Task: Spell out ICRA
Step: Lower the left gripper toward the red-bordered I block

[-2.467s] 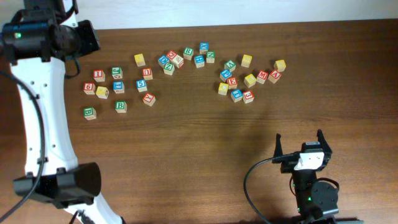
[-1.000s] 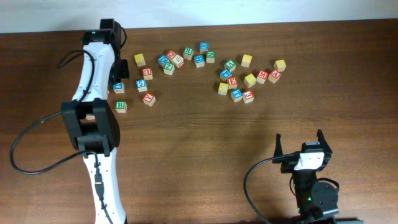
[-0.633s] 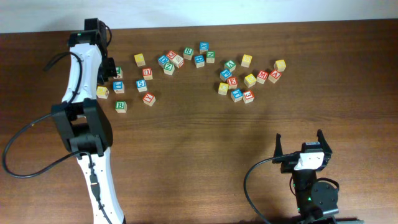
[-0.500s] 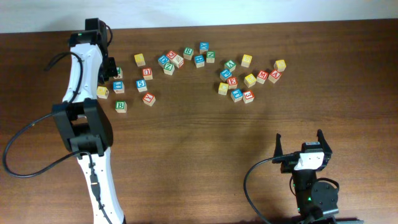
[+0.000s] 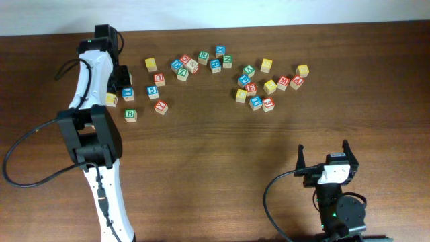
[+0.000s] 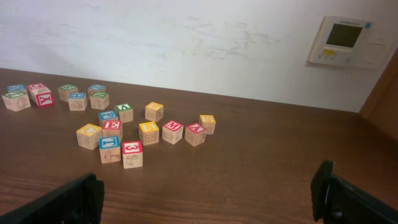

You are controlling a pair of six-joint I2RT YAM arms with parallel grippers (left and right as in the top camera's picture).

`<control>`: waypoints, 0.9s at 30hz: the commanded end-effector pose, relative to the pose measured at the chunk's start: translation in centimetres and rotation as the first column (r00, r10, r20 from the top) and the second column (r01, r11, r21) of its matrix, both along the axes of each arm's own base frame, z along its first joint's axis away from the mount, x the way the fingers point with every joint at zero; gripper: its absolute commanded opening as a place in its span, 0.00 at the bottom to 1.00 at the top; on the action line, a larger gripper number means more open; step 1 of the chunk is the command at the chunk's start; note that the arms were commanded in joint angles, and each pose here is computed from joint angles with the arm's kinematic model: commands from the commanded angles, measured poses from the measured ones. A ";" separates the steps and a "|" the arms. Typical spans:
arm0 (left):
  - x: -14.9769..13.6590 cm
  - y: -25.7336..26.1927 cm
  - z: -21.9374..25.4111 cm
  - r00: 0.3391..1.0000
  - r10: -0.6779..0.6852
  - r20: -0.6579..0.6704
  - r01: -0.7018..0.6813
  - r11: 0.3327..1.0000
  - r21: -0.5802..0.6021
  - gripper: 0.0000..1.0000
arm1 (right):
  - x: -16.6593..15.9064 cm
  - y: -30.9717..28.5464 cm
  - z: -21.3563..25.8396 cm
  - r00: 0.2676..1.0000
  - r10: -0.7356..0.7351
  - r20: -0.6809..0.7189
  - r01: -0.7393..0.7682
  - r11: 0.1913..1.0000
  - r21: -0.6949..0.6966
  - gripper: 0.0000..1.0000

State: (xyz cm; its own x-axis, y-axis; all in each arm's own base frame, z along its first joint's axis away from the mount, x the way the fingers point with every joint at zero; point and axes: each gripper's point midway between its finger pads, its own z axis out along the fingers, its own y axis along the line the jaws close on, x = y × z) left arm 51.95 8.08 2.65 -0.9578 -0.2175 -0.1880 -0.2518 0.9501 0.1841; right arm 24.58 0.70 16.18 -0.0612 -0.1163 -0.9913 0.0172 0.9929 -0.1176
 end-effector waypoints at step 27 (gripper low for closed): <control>-1.0 3.5 -1.0 0.999 0.042 -0.018 -0.043 0.997 -0.060 0.19 | 0.0 -0.1 -0.3 1.000 -0.001 -0.006 0.001 1.000 0.004 0.98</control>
State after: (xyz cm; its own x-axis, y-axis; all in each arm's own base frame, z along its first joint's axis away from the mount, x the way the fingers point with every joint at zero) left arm 51.43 10.82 2.24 -0.9452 -0.2772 -0.1722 -0.2945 0.9519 0.0842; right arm 24.58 0.70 16.18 -0.0612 -0.1163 -0.9913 0.0172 0.9929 -0.1176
